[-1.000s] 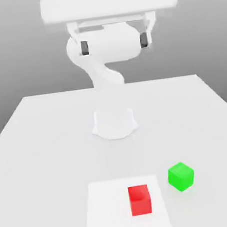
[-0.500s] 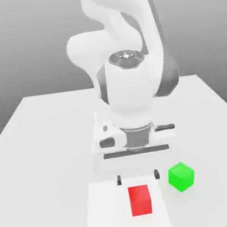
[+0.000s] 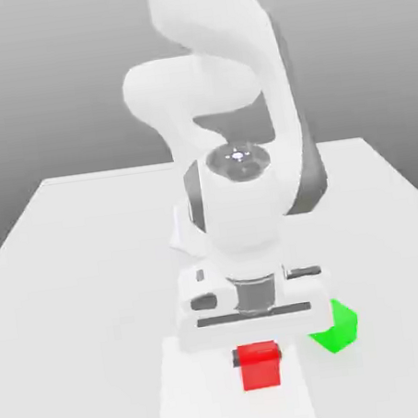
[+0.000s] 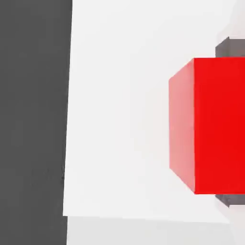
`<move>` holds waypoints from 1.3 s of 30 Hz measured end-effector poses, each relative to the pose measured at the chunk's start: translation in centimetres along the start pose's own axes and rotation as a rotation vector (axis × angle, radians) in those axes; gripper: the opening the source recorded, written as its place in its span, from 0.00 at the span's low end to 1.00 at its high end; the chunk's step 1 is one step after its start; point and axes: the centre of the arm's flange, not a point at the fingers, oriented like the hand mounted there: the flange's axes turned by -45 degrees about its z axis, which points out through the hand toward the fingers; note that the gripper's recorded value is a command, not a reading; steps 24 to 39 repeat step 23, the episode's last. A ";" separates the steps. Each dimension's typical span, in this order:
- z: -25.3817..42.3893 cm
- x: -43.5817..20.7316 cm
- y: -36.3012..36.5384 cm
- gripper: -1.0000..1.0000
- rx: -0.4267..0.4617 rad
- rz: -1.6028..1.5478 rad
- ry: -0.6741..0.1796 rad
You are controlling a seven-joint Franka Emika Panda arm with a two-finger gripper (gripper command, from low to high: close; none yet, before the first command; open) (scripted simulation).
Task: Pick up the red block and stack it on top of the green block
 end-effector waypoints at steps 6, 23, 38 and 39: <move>-2.9 -2.3 -6.0 0.00 0.000 -0.344 0.000; 1.1 -7.4 -13.2 1.00 -0.001 -0.917 -0.001; 1.1 -7.4 -13.2 1.00 -0.001 -0.917 -0.001; 1.1 -7.4 -13.2 1.00 -0.001 -0.917 -0.001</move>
